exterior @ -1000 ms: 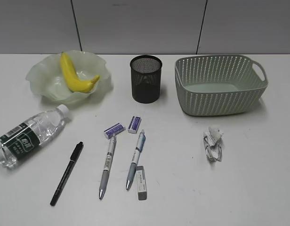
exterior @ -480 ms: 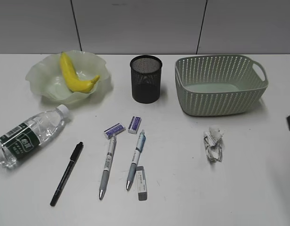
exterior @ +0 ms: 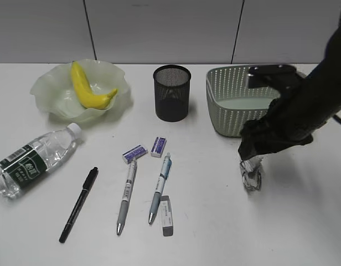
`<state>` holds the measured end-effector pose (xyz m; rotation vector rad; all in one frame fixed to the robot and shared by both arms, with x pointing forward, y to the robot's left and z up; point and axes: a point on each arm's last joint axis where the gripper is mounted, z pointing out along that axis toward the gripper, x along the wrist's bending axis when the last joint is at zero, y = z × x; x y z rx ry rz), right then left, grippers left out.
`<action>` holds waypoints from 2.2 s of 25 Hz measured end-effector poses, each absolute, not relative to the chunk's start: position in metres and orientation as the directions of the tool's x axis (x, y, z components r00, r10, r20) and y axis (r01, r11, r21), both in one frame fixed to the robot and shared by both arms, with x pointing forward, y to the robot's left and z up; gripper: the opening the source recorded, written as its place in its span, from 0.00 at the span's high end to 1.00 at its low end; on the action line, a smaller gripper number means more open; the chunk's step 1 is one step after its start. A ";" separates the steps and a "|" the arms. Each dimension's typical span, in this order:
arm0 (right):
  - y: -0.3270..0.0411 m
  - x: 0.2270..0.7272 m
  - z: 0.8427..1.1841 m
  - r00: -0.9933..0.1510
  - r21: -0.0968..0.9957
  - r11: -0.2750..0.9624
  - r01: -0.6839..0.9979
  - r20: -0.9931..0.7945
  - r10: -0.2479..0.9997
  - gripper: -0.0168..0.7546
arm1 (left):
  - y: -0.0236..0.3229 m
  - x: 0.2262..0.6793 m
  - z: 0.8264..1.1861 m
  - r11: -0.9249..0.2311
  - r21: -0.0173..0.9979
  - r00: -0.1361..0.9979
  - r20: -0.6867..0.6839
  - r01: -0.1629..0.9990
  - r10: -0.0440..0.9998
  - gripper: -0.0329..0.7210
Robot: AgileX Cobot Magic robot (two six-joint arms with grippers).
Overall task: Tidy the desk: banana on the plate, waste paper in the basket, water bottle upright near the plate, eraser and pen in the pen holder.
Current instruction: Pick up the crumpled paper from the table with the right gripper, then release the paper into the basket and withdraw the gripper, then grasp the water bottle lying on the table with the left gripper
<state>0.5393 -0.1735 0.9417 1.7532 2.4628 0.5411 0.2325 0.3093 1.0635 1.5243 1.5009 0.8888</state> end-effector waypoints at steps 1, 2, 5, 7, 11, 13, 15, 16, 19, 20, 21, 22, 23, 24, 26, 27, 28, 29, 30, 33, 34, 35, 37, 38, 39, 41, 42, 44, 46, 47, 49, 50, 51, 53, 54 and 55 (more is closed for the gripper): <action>-0.172 0.544 0.929 -0.322 0.291 0.270 0.918 0.148 0.935 0.24 | 0.309 0.232 1.063 0.027 0.901 0.049 -0.053 0.434 0.997 0.45; -0.170 0.548 0.918 -0.307 0.271 0.259 0.927 0.148 0.940 0.25 | 0.309 0.232 1.064 0.027 0.901 0.049 -0.053 0.433 0.997 0.45; -0.168 0.557 0.893 -0.282 0.229 0.246 0.942 0.143 0.949 0.31 | 0.309 0.233 1.064 0.026 0.901 0.049 -0.053 0.434 0.997 0.45; -0.167 0.560 0.881 -0.280 0.207 0.249 0.946 0.137 0.950 0.38 | 0.309 0.233 1.064 0.026 0.901 0.049 -0.053 0.434 0.997 0.45; -0.165 0.565 0.884 -0.290 0.194 0.262 0.945 0.133 0.948 0.78 | 0.309 0.233 1.064 0.026 0.901 0.049 -0.053 0.434 0.997 0.45; -0.165 0.563 0.888 -0.291 0.173 0.266 0.948 0.137 0.947 0.90 | 0.309 0.233 1.064 0.027 0.900 0.050 -0.054 0.434 0.997 0.45; -0.166 0.559 0.898 -0.295 0.156 0.273 0.949 0.143 0.945 0.93 | 0.309 0.233 1.064 0.027 0.900 0.050 -0.054 0.434 0.997 0.45; -0.167 0.557 0.908 -0.301 0.166 0.277 0.947 0.145 0.943 0.93 | 0.309 0.233 1.064 0.028 0.900 0.050 -0.055 0.434 0.997 0.45; -0.168 0.552 0.950 -0.320 0.274 0.272 0.923 0.150 0.936 0.93 | 0.309 0.233 1.064 0.028 0.900 0.050 -0.055 0.434 0.997 0.45; -0.169 0.551 0.967 -0.329 0.334 0.267 0.904 0.145 0.933 0.93 | 0.309 0.233 1.064 0.028 0.900 0.050 -0.055 0.434 0.997 0.45; -0.171 0.550 0.981 -0.340 0.398 0.265 0.878 0.132 0.931 0.93 | 0.309 0.233 1.064 0.028 0.900 0.050 -0.055 0.434 0.997 0.45; -0.172 0.550 0.997 -0.352 0.468 0.262 0.844 0.114 0.929 0.93 | 0.309 0.233 1.064 0.028 0.900 0.050 -0.055 0.434 0.997 0.45; -0.174 0.552 1.010 -0.365 0.546 0.263 0.795 0.085 0.927 0.93 | 0.309 0.233 1.064 0.028 0.900 0.050 -0.055 0.434 0.997 0.45; -0.175 0.555 1.020 -0.377 0.616 0.269 0.740 0.049 0.925 0.93 | 0.309 0.233 1.064 0.028 0.900 0.050 -0.055 0.434 0.997 0.45; -0.176 0.565 1.031 -0.392 0.721 0.285 0.631 -0.021 0.920 0.93 | 0.309 0.233 1.064 0.028 0.900 0.050 -0.055 0.434 0.997 0.45; -0.176 0.570 1.032 -0.395 0.757 0.293 0.584 -0.050 0.917 0.93 | 0.309 0.233 1.064 0.028 0.900 0.050 -0.055 0.434 0.997 0.45; -0.176 0.577 1.028 -0.393 0.781 0.295 0.551 -0.069 0.917 0.93 | 0.309 0.233 1.064 0.028 0.900 0.050 -0.055 0.434 0.997 0.45; -0.176 0.585 1.021 -0.388 0.788 0.294 0.542 -0.076 0.919 0.93 | 0.309 0.233 1.064 0.028 0.900 0.050 -0.055 0.434 0.997 0.45; -0.176 0.592 1.010 -0.384 0.786 0.293 0.544 -0.077 0.920 0.92 | 0.309 0.233 1.064 0.028 0.900 0.051 -0.055 0.434 0.997 0.45; -0.176 0.611 0.974 -0.369 0.747 0.293 0.597 -0.068 0.927 0.77 | 0.309 0.233 1.064 0.028 0.900 0.051 -0.055 0.434 0.997 0.45; -0.176 0.614 0.966 -0.363 0.735 0.288 0.614 -0.060 0.930 0.67 | 0.309 0.233 1.064 0.028 0.900 0.051 -0.055 0.434 0.997 0.45; -0.176 0.616 0.959 -0.354 0.724 0.278 0.632 -0.049 0.934 0.55 | 0.309 0.233 1.064 0.028 0.900 0.051 -0.055 0.434 0.997 0.45; -0.176 0.618 0.956 -0.339 0.721 0.256 0.644 -0.032 0.940 0.34 | 0.309 0.233 1.064 0.028 0.900 0.051 -0.056 0.434 0.997 0.45; -0.176 0.618 0.958 -0.333 0.726 0.247 0.641 -0.027 0.943 0.25 | 0.309 0.233 1.064 0.029 0.900 0.052 -0.057 0.435 0.997 0.45; -0.176 0.618 0.963 -0.331 0.730 0.243 0.639 -0.025 0.943 0.19 | 0.309 0.233 1.063 0.030 0.900 0.052 -0.058 0.435 0.997 0.45; -0.178 0.612 0.976 -0.331 0.723 0.245 0.647 -0.023 0.943 0.15 | 0.309 0.233 1.063 0.029 0.900 0.053 -0.057 0.435 0.997 0.45; -0.179 0.607 0.985 -0.332 0.710 0.250 0.659 -0.024 0.943 0.15 | 0.309 0.233 1.063 0.026 0.900 0.054 -0.055 0.435 0.997 0.45; -0.185 0.591 1.006 -0.337 0.666 0.269 0.695 -0.028 0.941 0.19 | 0.309 0.233 1.063 0.007 0.901 0.062 -0.038 0.433 0.997 0.45; -0.191 0.570 1.023 -0.340 0.586 0.289 0.757 -0.025 0.940 0.25 | 0.309 0.233 1.064 -0.021 0.902 0.075 -0.012 0.430 0.997 0.45; -0.195 0.559 1.034 -0.340 0.562 0.294 0.774 -0.023 0.940 0.27 | 0.309 0.233 1.064 -0.028 0.903 0.078 -0.006 0.429 0.997 0.45; -0.204 0.532 1.047 -0.341 0.505 0.305 0.807 -0.021 0.940 0.30 | 0.309 0.233 1.064 -0.035 0.904 0.081 0.000 0.427 0.997 0.45; -0.209 0.516 1.053 -0.341 0.498 0.305 0.812 -0.020 0.940 0.31 | 0.309 0.233 1.064 -0.036 0.904 0.082 0.001 0.427 0.997 0.45; -0.214 0.501 1.060 -0.342 0.498 0.308 0.810 -0.025 0.939 0.31 | 0.308 0.233 1.064 -0.037 0.904 0.083 0.001 0.426 0.997 0.45; -0.224 0.469 1.065 -0.342 0.494 0.309 0.813 -0.025 0.939 0.32 | 0.308 0.233 1.064 -0.037 0.904 0.083 0.001 0.426 0.997 0.45; -0.230 0.452 1.067 -0.342 0.502 0.307 0.808 -0.026 0.940 0.32 | 0.308 0.233 1.064 -0.038 0.904 0.085 0.002 0.426 0.996 0.45; -0.234 0.438 1.068 -0.341 0.504 0.307 0.807 -0.026 0.940 0.32 | 0.308 0.233 1.064 -0.038 0.904 0.086 0.001 0.426 0.996 0.45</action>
